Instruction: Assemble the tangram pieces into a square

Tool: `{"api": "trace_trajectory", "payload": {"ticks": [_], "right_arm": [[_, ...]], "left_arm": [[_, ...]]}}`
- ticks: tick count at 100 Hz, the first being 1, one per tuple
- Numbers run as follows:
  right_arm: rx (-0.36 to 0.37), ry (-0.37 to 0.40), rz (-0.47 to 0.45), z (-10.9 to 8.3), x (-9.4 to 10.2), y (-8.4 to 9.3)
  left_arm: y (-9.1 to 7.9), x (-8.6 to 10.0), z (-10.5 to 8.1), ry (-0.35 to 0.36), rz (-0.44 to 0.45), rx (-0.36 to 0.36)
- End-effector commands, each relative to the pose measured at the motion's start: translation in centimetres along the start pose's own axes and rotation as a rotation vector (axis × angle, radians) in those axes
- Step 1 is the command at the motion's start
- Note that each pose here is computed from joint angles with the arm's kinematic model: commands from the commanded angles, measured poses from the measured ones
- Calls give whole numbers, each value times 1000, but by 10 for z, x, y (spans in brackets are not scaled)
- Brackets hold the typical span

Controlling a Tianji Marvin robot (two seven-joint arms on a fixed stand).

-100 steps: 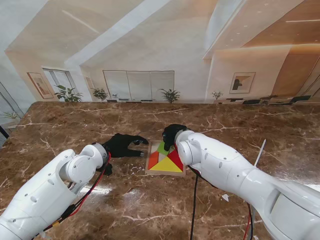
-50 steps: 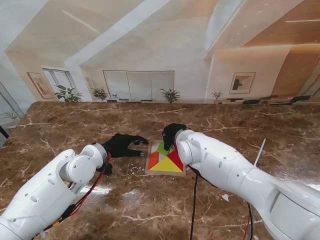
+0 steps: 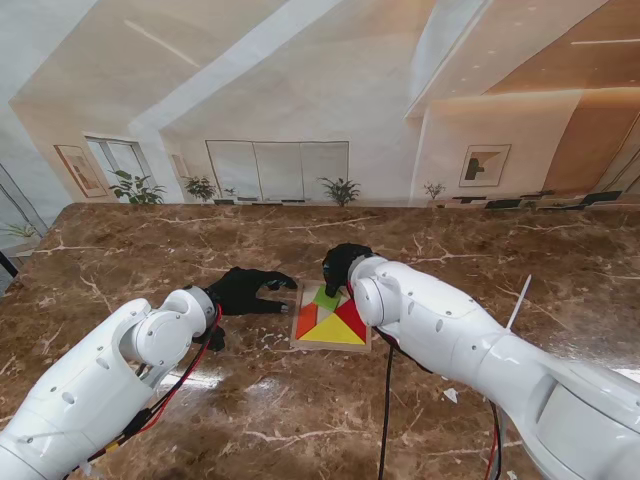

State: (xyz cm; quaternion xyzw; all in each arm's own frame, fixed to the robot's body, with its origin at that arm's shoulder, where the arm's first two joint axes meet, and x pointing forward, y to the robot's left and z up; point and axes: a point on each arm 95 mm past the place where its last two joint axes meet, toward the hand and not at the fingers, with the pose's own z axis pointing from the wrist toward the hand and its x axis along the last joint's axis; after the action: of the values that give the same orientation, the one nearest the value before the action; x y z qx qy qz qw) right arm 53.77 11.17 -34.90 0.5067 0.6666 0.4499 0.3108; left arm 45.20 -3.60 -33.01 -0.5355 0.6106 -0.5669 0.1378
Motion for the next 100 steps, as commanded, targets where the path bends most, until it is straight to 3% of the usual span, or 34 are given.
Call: {"api": "trace_trajectory", "payload": {"ticks": [1, 100], "right_arm": [[7, -8, 11, 0, -3, -1], [-3, -72, -55, -12, -30, -7]], "left_arm": [[3, 0, 1, 0, -2, -5], [5, 1, 2, 0, -2, -16]]}}
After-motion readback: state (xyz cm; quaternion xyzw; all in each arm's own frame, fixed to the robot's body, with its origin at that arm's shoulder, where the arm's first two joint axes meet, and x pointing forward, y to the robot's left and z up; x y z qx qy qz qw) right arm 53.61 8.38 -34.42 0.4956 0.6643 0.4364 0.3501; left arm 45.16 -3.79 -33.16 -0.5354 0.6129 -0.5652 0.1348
